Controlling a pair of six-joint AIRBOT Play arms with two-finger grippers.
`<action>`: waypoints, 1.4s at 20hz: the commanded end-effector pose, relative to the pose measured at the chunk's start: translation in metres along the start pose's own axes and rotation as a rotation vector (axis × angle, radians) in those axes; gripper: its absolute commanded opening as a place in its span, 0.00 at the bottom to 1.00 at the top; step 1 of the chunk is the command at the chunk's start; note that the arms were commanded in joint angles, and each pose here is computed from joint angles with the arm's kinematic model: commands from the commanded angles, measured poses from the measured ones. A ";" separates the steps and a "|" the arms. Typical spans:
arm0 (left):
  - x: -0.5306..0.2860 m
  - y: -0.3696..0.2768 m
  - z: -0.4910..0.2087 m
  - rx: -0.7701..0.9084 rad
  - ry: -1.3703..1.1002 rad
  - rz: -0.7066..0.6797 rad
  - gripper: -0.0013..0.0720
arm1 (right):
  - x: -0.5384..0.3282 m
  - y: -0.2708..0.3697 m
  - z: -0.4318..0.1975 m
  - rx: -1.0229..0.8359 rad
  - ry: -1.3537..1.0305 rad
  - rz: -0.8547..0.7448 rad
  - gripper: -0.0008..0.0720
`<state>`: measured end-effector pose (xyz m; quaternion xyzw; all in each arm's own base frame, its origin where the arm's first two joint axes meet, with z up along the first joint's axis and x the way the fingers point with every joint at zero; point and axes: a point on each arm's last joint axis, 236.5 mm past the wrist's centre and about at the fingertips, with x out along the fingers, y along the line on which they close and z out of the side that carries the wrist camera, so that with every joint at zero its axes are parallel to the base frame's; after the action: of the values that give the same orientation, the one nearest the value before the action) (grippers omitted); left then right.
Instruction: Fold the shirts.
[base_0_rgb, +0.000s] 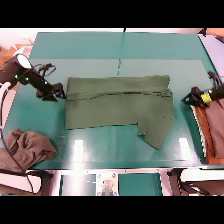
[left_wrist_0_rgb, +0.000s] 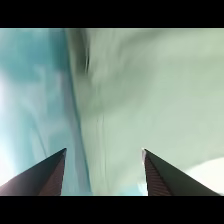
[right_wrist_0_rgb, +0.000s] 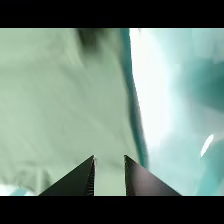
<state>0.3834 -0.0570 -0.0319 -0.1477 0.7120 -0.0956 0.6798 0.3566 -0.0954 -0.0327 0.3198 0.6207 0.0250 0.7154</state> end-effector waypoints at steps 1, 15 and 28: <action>0.002 0.003 -0.068 -0.086 0.106 0.013 0.76 | -0.001 -0.035 -0.049 0.145 -0.088 -0.036 0.38; 0.079 -0.032 -0.107 -0.524 -0.507 -0.331 0.76 | 0.069 -0.029 -0.135 0.293 -0.025 0.046 0.52; 0.093 -0.020 -0.094 -0.653 -0.522 -0.329 0.16 | 0.089 0.015 -0.155 0.214 0.066 0.114 0.58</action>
<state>0.2853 -0.1132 -0.1083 -0.4784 0.4822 0.0655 0.7310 0.2467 0.0129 -0.1092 0.4243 0.6155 -0.0028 0.6642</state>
